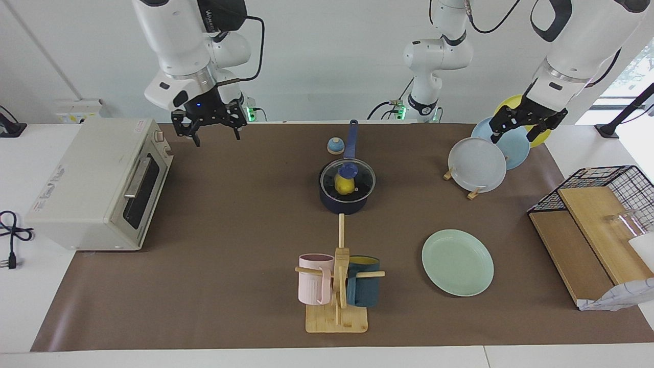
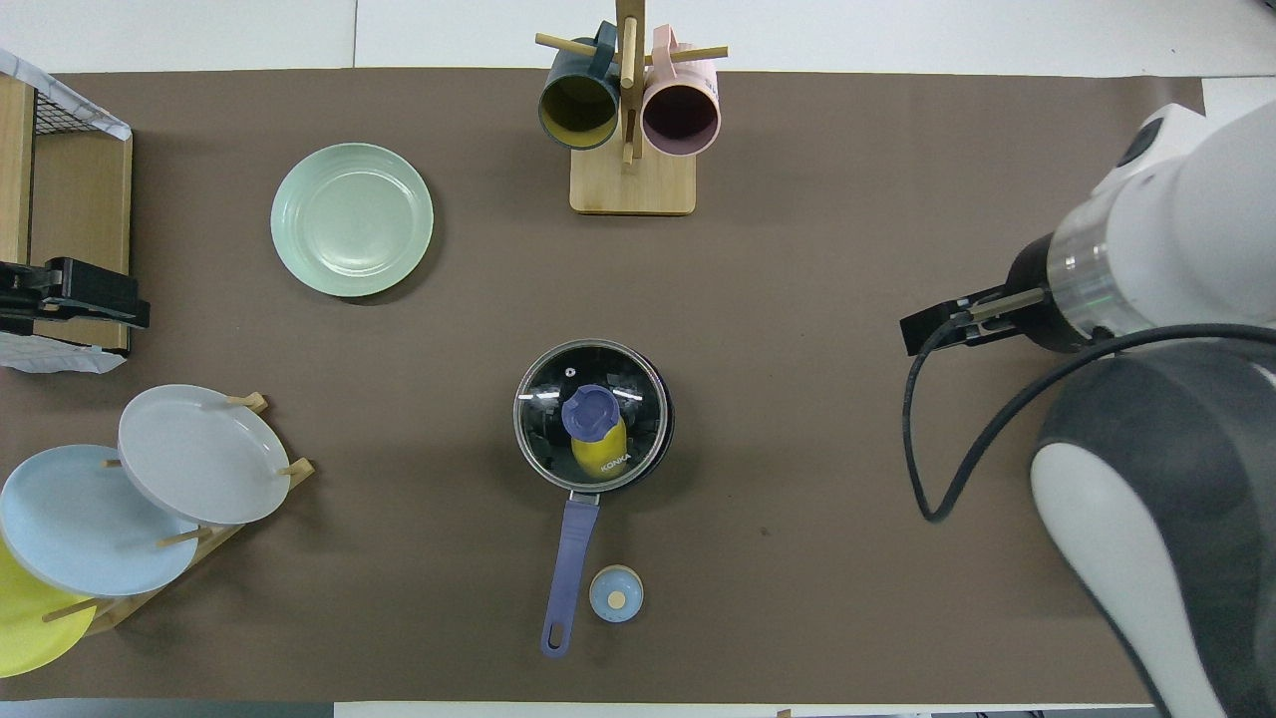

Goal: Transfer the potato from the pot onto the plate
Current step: 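Lower the right gripper over the pot and grasp the glass lid knob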

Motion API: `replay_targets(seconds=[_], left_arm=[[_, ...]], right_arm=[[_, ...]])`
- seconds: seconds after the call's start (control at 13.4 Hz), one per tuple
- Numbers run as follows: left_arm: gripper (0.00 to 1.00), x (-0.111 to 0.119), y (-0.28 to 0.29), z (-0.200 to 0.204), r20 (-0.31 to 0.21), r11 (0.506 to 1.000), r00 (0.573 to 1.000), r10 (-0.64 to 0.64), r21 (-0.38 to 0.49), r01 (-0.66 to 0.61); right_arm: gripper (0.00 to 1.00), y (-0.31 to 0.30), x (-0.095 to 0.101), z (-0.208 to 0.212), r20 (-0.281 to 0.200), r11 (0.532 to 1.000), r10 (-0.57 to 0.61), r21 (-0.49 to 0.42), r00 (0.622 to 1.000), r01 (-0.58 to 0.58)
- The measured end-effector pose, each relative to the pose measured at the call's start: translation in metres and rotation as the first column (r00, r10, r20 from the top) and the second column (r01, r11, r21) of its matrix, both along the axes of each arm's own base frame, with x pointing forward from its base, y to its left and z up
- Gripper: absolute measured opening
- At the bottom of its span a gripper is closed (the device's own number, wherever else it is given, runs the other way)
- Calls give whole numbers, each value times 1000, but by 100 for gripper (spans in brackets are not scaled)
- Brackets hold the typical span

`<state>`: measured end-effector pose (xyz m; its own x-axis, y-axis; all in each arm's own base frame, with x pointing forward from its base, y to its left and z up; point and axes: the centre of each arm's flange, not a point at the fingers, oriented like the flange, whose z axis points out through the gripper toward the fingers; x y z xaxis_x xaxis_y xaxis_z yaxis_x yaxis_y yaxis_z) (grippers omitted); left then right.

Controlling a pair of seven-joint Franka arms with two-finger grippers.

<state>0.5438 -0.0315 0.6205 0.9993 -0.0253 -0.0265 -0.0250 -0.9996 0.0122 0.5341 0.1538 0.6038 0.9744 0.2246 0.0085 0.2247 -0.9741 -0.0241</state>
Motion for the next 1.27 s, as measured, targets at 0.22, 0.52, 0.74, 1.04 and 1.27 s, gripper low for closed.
replay_targets(seconds=[0.22, 0.52, 0.74, 1.04, 1.27], left_arm=[[100, 0, 0, 0, 0, 1000, 1000, 0, 0, 0], [100, 0, 0, 0, 0, 1000, 1000, 0, 0, 0], [100, 0, 0, 0, 0, 1000, 1000, 0, 0, 0], [100, 0, 0, 0, 0, 1000, 1000, 0, 0, 0], [100, 0, 0, 0, 0, 1000, 1000, 0, 0, 0]], right_arm=[[100, 72, -4, -14, -7, 998, -53, 20, 999, 53], [100, 161, 7, -40, -26, 992, -127, 19, 992, 128], [100, 225, 2, -54, -17, 985, -169, 30, 985, 169], [100, 281, -20, -62, 29, 977, -197, 92, 980, 194], [100, 338, -47, -105, 40, 979, -184, 92, 982, 180]])
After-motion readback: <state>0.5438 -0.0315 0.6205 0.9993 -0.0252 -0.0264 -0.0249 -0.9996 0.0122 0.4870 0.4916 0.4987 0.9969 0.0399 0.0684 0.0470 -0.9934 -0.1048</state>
